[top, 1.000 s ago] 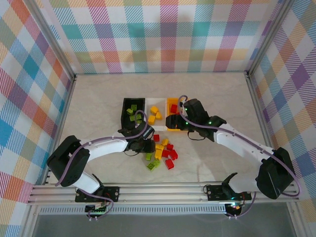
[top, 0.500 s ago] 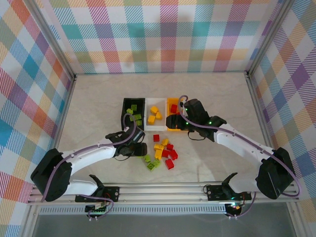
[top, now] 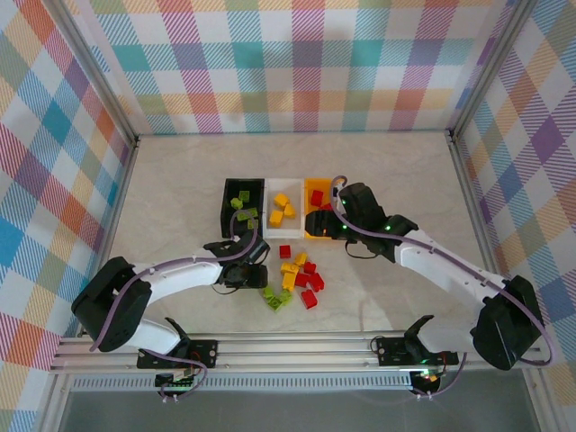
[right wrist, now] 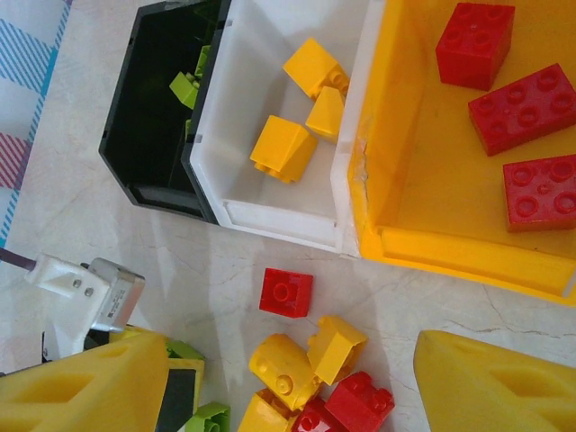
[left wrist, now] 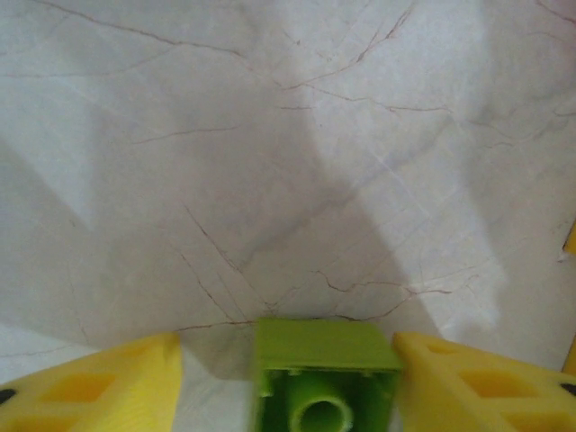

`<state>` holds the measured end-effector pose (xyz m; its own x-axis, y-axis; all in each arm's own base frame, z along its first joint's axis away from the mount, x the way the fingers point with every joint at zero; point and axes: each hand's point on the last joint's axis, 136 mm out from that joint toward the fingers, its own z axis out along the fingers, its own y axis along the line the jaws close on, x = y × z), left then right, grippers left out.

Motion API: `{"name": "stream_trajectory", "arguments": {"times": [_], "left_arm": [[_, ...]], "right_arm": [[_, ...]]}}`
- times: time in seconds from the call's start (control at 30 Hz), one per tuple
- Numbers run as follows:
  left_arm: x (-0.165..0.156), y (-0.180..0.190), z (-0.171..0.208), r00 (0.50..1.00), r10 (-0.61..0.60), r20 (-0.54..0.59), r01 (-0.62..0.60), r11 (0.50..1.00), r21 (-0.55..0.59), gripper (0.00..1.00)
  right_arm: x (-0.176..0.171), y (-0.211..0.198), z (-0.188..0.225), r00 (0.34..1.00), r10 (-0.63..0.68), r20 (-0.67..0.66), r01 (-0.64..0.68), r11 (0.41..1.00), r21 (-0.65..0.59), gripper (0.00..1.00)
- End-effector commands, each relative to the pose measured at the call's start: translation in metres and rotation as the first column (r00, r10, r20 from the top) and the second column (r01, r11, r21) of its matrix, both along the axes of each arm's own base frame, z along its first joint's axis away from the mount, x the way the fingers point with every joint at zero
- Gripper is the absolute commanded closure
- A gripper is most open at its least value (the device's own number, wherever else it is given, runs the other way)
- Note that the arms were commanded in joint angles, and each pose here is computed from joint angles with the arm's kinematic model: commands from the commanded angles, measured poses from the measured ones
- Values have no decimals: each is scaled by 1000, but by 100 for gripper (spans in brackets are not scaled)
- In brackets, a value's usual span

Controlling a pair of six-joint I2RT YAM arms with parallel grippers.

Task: Sort the legos into containers by color

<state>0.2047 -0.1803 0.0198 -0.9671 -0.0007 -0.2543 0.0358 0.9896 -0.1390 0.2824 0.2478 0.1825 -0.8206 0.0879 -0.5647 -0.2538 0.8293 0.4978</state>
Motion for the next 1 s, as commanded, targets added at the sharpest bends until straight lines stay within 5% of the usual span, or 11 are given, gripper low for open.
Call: {"name": "stream_trajectory", "arguments": {"times": [0.0, 0.17, 0.3, 0.63, 0.97], "left_arm": [[-10, -5, -6, 999, -22, -27, 21, 1000, -20, 49], [-15, 1, -3, 999, 7, -33, -8, 1000, -19, 65], [1, 0, 27, 998, 31, 48, -29, 999, -33, 66], [119, 32, 139, 902, 221, 370, -215, 975, -58, 60], [214, 21, 118, 888, 278, 367, -283, 958, -40, 59]], "right_arm": [[1, -5, 3, 1000, -22, 9, 22, 1000, 5, 27], [2, -7, 2, 999, -32, 7, 32, 999, 11, 27], [0, -7, 0, 1000, -29, -2, 29, 1000, 12, 27], [-4, -15, -8, 999, -47, -13, 46, 999, -3, 27], [-10, -20, -17, 998, -53, -46, 52, 999, -13, 27]]}}
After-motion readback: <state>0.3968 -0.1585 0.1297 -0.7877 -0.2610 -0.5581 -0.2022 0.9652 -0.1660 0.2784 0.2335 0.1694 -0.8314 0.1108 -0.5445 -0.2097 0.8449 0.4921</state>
